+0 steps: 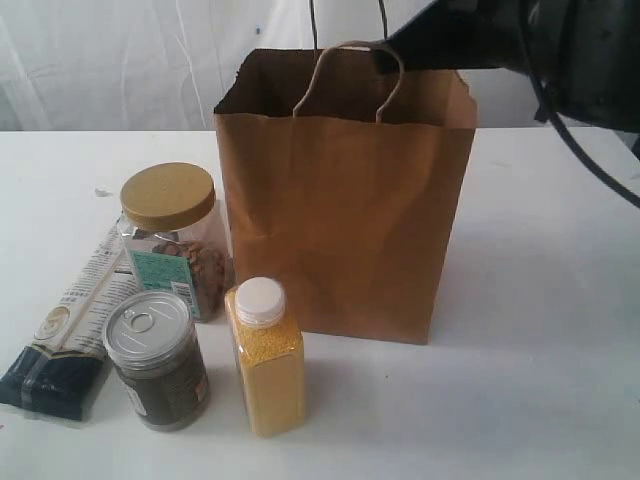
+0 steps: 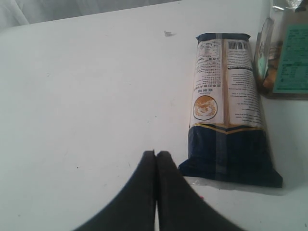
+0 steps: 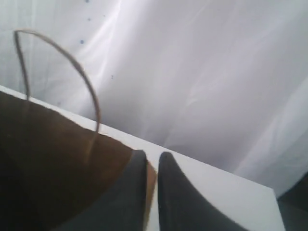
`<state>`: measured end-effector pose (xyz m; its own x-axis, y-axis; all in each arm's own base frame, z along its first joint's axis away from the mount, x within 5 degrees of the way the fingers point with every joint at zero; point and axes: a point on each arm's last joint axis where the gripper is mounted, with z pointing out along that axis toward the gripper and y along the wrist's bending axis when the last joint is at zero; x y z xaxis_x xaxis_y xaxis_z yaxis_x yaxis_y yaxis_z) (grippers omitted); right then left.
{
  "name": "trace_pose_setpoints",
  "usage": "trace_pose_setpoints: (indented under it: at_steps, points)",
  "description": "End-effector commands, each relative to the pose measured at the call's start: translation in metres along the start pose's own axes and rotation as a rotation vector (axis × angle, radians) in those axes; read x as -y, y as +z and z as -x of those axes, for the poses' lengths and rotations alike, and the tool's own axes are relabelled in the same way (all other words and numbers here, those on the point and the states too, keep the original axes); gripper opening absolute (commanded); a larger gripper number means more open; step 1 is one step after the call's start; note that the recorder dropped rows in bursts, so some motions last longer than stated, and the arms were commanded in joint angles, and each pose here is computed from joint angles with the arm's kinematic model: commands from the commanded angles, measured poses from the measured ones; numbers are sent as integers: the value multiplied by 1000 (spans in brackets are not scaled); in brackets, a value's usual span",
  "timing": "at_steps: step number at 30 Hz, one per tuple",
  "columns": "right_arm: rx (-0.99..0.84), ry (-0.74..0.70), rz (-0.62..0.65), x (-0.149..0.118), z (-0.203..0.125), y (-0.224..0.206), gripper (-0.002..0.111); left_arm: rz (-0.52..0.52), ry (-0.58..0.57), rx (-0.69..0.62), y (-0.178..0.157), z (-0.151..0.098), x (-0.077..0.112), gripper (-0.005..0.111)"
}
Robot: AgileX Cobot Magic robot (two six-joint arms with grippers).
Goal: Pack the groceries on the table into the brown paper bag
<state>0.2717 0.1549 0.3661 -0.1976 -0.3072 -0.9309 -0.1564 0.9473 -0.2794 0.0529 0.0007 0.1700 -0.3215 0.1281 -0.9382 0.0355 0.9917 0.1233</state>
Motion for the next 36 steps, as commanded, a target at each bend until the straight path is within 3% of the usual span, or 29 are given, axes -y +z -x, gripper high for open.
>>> trace_pose_setpoints:
  at_steps: [1, 2, 7, 10, 13, 16, 18, 20, 23, 25, 29, 31, 33, 36]
  points:
    - [-23, -90, -160, 25, 4, -14, 0, 1, -5, 6, 0, 0, 0, 0]
    - [-48, -179, -198, 30, 3, -17, 0, 1, -5, 6, 0, 0, 0, 0]
    - [-228, -182, -538, 61, -12, -33, 0, 1, -5, 6, 0, 0, 0, 0]
    - [-248, -186, -568, 65, -18, -39, 0, 1, -5, 6, 0, 0, 0, 0]
    - [-140, -141, -420, 60, -11, -43, 0, 1, -5, 6, 0, 0, 0, 0]
    - [53, 35, -185, 53, 9, -56, 0, 1, -5, 6, 0, 0, 0, 0]
    - [208, 160, 97, 37, 26, -69, 0, 1, -5, 6, 0, 0, 0, 0]
    - [355, 200, 442, 16, 43, -91, 0, 1, -5, 6, 0, 0, 0, 0]
    - [445, 228, 831, -9, 51, -115, 0, 1, -5, 6, 0, 0, 0, 0]
    - [377, 217, 909, -18, 45, -113, 0, 1, -5, 6, 0, 0, 0, 0]
    - [-20, 107, 900, -21, 9, -89, 0, 1, -5, 6, 0, 0, 0, 0]
    - [-166, 63, 832, -14, -3, -81, 0, 1, -5, 6, 0, 0, 0, 0]
    - [-176, 78, 691, 5, -4, -77, 0, 1, -5, 6, 0, 0, 0, 0]
    - [-50, 215, 476, 43, 10, -84, 0, 1, -5, 6, 0, 0, 0, 0]
